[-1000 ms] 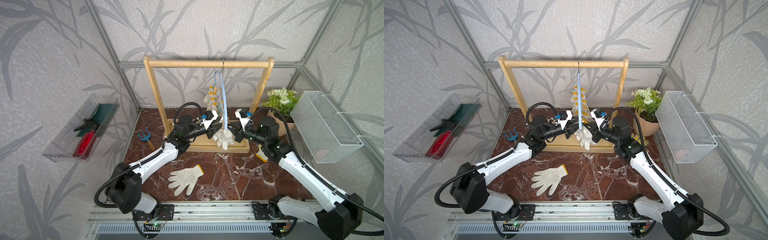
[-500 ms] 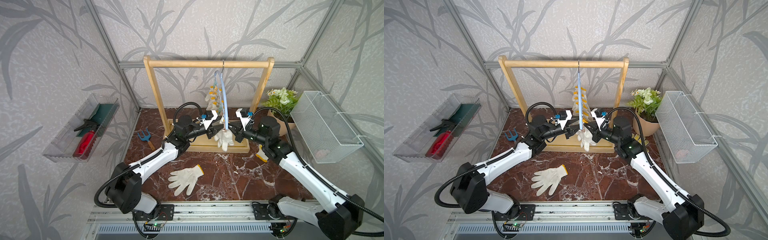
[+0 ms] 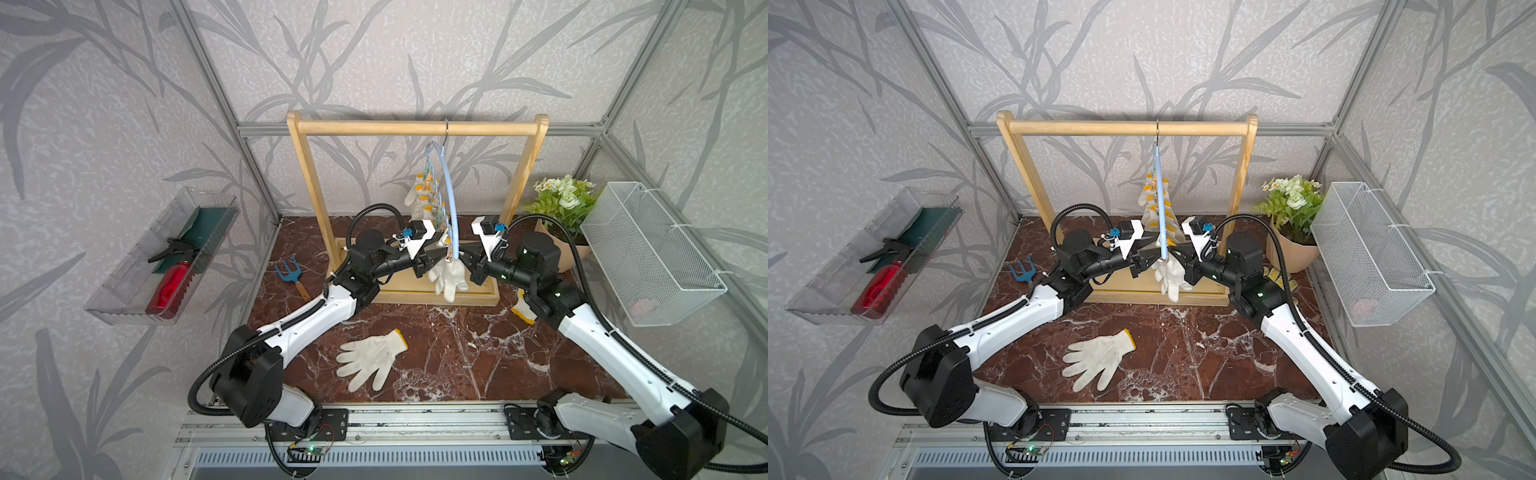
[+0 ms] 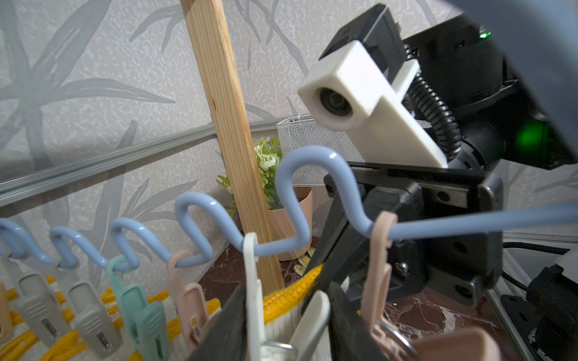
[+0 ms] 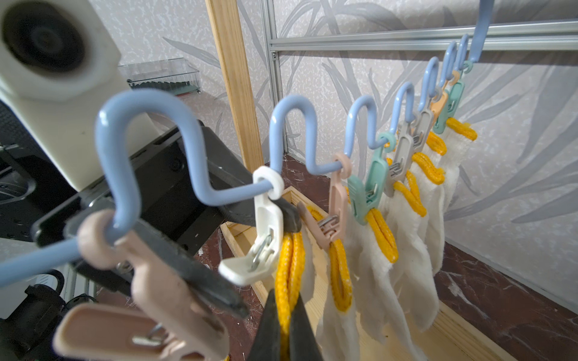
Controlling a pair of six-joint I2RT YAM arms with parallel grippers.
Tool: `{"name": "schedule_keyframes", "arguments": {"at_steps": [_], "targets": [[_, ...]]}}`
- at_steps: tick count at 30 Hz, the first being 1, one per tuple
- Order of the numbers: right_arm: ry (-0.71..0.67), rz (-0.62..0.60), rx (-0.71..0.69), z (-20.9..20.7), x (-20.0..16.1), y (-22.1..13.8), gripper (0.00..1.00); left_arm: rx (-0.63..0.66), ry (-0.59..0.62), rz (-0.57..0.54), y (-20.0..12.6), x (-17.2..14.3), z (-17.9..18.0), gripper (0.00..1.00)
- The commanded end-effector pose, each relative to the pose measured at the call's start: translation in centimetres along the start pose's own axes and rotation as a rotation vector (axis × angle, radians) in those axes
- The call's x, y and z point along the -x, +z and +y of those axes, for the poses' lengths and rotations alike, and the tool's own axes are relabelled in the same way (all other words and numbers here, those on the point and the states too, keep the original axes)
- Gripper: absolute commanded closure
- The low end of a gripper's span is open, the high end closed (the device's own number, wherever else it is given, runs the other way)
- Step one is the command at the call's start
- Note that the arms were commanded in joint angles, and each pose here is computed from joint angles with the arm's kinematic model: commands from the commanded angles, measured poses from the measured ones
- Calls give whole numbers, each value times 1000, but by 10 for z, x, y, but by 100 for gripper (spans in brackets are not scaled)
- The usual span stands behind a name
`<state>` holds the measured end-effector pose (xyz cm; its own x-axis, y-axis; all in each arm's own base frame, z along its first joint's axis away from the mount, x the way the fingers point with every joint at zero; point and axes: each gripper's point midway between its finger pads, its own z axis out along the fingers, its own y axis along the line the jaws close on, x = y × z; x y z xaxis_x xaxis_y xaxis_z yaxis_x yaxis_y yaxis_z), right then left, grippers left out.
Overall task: Clip the gloves onto a hanger to dry
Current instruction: Clamp the glove onto the hanger.
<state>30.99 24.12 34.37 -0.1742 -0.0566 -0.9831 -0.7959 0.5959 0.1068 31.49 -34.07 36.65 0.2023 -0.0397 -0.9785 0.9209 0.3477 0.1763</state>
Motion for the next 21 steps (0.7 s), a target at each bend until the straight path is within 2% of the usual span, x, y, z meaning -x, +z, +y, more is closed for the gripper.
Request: {"name": "schedule_keyframes", "arguments": {"at_steps": [1, 8, 21], "targets": [[-28, -60, 16, 5, 22, -5, 100, -6, 41, -71, -2, 34, -2, 56], [-28, -60, 17, 5, 22, -5, 100, -8, 32, -66, -1, 33, -1, 55], [-17, -21, 5, 0, 5, 1, 100, 19, 27, -67, -2, 34, 2, 83]]}}
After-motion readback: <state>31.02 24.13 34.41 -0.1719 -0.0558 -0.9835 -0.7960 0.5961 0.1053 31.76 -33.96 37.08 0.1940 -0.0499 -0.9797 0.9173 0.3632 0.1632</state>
